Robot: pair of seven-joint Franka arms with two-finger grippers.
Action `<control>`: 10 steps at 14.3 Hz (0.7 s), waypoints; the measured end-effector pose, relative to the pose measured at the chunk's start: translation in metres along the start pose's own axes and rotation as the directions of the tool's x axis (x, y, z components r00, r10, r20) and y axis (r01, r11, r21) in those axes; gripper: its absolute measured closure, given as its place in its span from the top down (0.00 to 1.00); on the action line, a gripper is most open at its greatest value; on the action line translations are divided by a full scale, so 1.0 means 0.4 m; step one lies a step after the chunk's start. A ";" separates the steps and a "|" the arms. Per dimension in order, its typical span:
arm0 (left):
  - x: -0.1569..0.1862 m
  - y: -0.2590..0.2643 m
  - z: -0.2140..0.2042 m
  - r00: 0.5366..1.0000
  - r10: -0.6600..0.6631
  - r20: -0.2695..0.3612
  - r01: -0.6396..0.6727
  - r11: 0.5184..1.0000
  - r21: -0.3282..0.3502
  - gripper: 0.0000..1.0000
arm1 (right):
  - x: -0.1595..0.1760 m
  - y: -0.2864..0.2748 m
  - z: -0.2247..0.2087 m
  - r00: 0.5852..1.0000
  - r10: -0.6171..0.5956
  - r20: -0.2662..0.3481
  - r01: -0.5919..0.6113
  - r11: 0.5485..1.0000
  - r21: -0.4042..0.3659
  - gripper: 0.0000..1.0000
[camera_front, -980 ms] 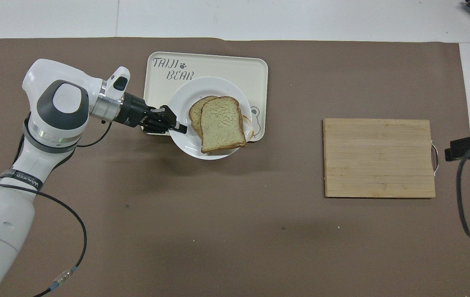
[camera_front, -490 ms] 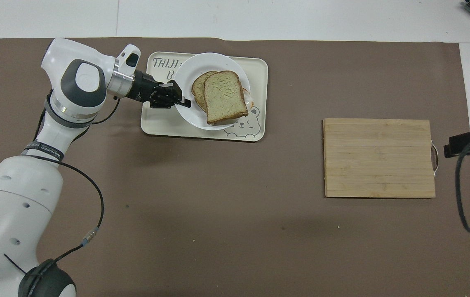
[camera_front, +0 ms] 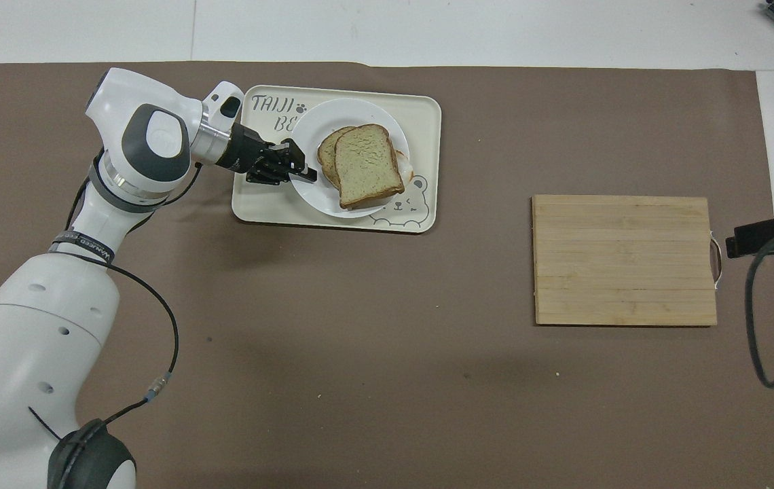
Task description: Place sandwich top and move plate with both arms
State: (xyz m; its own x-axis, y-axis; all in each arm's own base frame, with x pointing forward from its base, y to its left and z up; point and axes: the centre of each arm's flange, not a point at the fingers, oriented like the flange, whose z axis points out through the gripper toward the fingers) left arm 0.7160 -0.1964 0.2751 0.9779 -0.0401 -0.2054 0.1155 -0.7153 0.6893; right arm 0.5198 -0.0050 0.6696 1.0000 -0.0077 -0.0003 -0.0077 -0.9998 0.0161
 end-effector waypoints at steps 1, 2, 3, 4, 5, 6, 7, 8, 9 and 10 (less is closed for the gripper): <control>0.005 -0.012 -0.022 1.000 0.007 -0.008 -0.007 1.000 0.028 0.47 | 0.000 0.000 0.001 1.000 0.000 0.001 0.000 1.000 0.000 1.00; 0.011 -0.015 -0.050 1.000 0.024 -0.018 -0.023 0.998 0.065 0.60 | -0.001 0.000 0.001 1.000 0.000 0.001 0.000 1.000 0.000 1.00; 0.014 -0.002 -0.085 0.998 0.056 -0.034 -0.052 0.993 0.109 0.70 | -0.001 0.000 0.002 1.000 0.000 0.001 0.000 1.000 0.000 1.00; 0.009 0.035 -0.129 0.993 0.102 -0.050 -0.093 0.982 0.163 0.83 | -0.001 0.000 0.002 1.000 0.000 0.001 0.000 1.000 0.000 1.00; -0.006 0.089 -0.181 0.986 0.155 -0.068 -0.137 0.966 0.220 0.94 | -0.001 0.000 0.002 1.000 0.000 0.002 0.000 1.000 0.000 1.00; -0.027 0.146 -0.231 0.976 0.199 -0.085 -0.170 0.949 0.264 1.00 | -0.001 0.000 0.002 1.000 0.000 0.002 0.000 1.000 0.000 1.00; -0.053 0.200 -0.274 0.966 0.238 -0.096 -0.200 0.932 0.303 1.00 | -0.001 0.000 0.002 1.000 0.000 0.002 0.000 1.000 0.000 1.00; -0.077 0.243 -0.308 0.957 0.272 -0.101 -0.223 0.911 0.347 1.00 | -0.001 0.000 0.002 1.000 0.000 0.002 0.000 1.000 0.000 1.00; -0.095 0.270 -0.335 0.948 0.300 -0.103 -0.238 0.888 0.393 1.00 | -0.001 0.000 0.002 1.000 0.000 0.002 0.000 1.000 0.000 1.00; -0.106 0.283 -0.360 0.942 0.320 -0.102 -0.247 0.866 0.435 1.00 | -0.001 0.000 0.002 1.000 0.000 0.002 0.000 1.000 0.000 1.00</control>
State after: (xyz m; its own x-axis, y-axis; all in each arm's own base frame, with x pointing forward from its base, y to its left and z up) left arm 0.7125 -0.1751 0.4619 0.9759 -0.1950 0.0981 -0.2172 -0.9129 0.3455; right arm 0.5193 -0.0051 0.6690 1.0000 -0.0077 -0.0018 -0.0077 -0.9998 0.0160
